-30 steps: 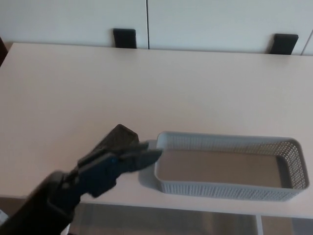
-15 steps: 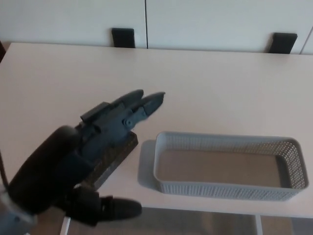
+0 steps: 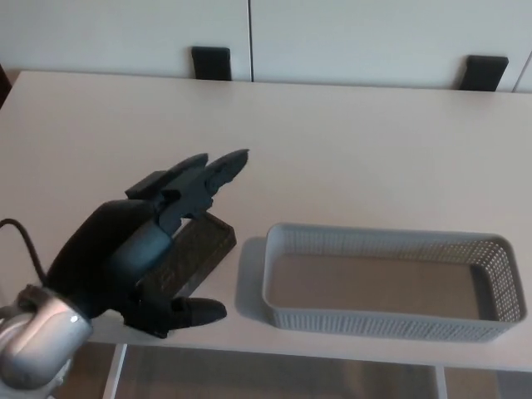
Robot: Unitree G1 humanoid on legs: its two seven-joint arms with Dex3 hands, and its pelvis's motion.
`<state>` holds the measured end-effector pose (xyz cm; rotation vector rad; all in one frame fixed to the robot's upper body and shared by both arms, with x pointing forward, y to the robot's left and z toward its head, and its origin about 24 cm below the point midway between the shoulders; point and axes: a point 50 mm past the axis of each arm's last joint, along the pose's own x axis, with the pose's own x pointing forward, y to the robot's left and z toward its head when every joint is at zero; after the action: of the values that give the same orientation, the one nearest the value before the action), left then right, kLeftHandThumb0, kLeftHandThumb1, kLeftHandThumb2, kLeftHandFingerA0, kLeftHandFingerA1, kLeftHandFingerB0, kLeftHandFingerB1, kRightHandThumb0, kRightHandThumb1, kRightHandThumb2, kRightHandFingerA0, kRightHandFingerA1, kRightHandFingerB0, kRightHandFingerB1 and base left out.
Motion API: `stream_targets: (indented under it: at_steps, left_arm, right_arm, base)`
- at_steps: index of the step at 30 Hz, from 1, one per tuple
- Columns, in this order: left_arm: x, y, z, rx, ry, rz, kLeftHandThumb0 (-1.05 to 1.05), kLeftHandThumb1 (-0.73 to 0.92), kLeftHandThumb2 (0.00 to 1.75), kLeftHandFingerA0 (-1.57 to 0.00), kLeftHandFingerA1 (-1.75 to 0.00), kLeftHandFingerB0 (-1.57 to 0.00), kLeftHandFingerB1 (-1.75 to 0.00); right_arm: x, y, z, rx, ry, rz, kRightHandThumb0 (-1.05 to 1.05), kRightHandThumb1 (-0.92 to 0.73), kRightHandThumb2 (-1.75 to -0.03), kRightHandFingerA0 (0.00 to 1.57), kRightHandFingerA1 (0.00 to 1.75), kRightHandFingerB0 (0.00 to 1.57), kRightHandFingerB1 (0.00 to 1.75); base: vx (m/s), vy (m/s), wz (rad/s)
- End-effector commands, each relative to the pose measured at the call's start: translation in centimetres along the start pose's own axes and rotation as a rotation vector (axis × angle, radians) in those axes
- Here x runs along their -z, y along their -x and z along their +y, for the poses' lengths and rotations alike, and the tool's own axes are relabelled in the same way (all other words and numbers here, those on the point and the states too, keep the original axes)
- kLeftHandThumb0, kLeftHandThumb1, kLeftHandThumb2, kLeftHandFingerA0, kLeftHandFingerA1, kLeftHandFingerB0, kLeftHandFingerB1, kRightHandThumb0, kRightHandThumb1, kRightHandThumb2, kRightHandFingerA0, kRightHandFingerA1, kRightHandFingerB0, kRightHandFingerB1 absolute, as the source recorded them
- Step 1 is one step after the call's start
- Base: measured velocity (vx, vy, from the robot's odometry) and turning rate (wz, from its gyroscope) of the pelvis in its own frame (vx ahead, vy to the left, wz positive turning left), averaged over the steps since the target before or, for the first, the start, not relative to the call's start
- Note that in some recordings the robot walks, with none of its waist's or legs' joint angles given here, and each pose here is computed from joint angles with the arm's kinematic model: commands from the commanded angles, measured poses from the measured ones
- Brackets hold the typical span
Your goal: The robot walks towards a desk on which an eraser is kept on the left hand side and a container is kept on the right hand side. The robot picks up the eraser using its left hand and places it in the container.
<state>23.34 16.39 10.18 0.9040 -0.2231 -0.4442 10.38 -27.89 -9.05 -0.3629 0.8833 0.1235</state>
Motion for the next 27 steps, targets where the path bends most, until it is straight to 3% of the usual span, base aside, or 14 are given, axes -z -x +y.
stream_targets:
  at_steps: [1, 11, 17, 27]
  left_arm:
    - [6.3, -0.3, -1.4, -0.054, -0.227, 0.518, -0.56, 0.34, 0.66, 0.00, -0.08, 0.00, -0.04]
    - [7.4, -0.6, -2.4, -0.046, -0.235, 0.588, -0.57, 0.34, 0.67, 0.00, -0.07, -0.02, -0.07]
    - [8.3, -0.5, -2.7, -0.052, -0.242, 0.627, -0.52, 0.34, 0.71, 0.00, -0.20, -0.02, -0.20]
    - [8.2, -0.8, -2.6, -0.072, -0.265, 0.633, -0.52, 0.34, 0.72, 0.00, -0.24, -0.03, -0.22]
  right_arm:
    - [-0.3, 0.2, -0.9, 0.031, 0.064, -0.001, -0.38, -0.65, -0.60, 0.47, 0.44, 0.40, 0.39]
    - [-0.5, 0.1, -0.9, 0.025, 0.054, -0.004, -0.38, -0.64, -0.58, 0.46, 0.44, 0.39, 0.38]
    - [-0.6, 0.1, -1.0, 0.022, 0.055, -0.005, -0.36, -0.65, -0.58, 0.46, 0.43, 0.38, 0.38]
    - [-0.8, 0.0, -1.1, 0.015, 0.071, -0.007, -0.37, -0.65, -0.58, 0.46, 0.44, 0.38, 0.38]
  base:
    - [0.00, 0.000, 0.00]
    - [0.00, 0.000, 0.00]
    - [0.00, 0.000, 0.00]
    - [0.00, 0.000, 0.00]
